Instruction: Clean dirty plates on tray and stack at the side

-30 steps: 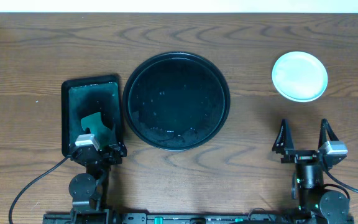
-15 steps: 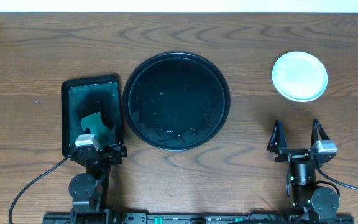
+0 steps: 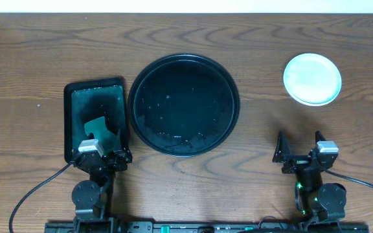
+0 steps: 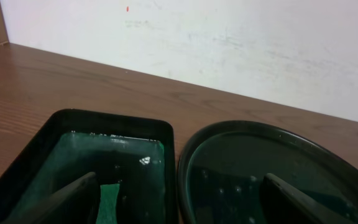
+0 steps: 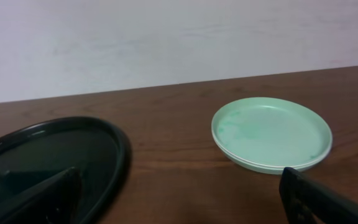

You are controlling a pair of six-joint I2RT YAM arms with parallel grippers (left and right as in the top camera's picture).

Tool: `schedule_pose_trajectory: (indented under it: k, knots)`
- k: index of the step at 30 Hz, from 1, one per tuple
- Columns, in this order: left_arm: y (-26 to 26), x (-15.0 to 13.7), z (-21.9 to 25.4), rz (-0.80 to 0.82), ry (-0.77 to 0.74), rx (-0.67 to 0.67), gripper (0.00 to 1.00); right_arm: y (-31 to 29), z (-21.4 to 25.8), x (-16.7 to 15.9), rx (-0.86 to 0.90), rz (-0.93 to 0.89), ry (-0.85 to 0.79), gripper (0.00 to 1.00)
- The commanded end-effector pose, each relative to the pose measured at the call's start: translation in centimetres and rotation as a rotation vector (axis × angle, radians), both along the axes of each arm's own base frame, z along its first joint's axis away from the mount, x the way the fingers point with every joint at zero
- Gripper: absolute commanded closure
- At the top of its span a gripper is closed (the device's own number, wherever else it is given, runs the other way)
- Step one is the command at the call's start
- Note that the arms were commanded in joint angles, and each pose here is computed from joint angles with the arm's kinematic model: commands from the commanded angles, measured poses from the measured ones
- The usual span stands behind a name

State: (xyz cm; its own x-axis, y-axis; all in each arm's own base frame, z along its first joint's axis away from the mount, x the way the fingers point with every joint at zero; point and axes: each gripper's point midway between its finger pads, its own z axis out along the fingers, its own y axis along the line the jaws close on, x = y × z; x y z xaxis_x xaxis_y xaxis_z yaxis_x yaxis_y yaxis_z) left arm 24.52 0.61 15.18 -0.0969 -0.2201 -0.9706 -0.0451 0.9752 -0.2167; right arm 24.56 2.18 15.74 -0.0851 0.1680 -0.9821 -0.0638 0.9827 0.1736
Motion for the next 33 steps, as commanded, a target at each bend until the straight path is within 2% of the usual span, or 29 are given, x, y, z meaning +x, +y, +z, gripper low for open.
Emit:
schedule_pose_trajectory:
  k: [1,33]
  knots:
    - [-0.11,-0.12,-1.45,-0.007,0.048,0.012,0.18,0.58,-0.10,-0.09,-0.053,0.044,-0.003,0.01]
    - [-0.11,-0.12,-1.45,-0.007,0.048,0.012,0.18,0.52,-0.10,-0.08,-0.025,0.039,0.000,0.01]
